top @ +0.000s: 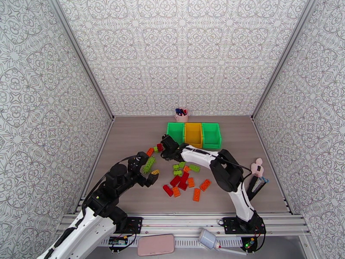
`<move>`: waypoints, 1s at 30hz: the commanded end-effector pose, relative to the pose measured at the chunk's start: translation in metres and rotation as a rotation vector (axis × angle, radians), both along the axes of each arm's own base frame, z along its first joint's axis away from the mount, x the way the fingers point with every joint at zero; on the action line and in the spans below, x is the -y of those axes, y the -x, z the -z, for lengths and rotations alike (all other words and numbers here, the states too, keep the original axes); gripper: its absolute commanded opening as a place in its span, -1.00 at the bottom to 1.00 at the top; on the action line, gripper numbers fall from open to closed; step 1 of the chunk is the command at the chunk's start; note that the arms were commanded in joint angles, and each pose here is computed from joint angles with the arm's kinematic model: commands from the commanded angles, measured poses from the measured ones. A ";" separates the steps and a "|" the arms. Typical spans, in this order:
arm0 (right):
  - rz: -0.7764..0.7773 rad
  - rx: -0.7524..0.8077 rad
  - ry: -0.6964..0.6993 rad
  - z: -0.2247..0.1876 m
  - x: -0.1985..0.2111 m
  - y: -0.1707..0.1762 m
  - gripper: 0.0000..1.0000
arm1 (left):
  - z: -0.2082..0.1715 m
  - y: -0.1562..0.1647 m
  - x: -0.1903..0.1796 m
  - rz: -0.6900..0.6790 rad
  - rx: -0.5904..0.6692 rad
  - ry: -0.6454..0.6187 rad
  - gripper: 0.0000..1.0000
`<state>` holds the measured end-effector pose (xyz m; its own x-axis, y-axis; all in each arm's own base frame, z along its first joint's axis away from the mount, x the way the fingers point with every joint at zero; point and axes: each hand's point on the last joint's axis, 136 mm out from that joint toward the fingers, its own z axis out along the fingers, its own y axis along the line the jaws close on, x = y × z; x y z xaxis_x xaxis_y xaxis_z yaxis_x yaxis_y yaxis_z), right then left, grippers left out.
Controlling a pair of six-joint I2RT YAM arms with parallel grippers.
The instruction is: Sort the legos into containers by color
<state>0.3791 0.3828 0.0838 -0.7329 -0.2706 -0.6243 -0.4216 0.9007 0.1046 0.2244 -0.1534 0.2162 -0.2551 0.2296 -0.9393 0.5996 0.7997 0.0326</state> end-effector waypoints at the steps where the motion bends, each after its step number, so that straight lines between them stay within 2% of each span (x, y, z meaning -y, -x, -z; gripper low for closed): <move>1: 0.045 0.133 -0.108 -0.062 0.018 -0.008 -0.49 | -0.013 -0.008 0.012 -0.002 0.050 0.094 0.99; 7: 0.204 0.210 -0.166 -0.099 0.096 -0.008 -0.53 | -0.013 -0.018 0.046 0.050 0.074 0.148 0.99; 16: 0.401 0.219 -0.136 -0.109 0.218 -0.035 -0.53 | -0.014 -0.028 0.101 0.140 0.072 0.176 0.99; 23: 0.458 0.188 -0.121 -0.092 0.260 -0.084 -0.56 | -0.009 -0.032 0.113 0.167 0.057 0.144 0.99; 30: 0.509 0.124 -0.130 -0.067 0.283 -0.127 -0.53 | -0.004 -0.032 0.106 0.141 0.040 0.109 0.99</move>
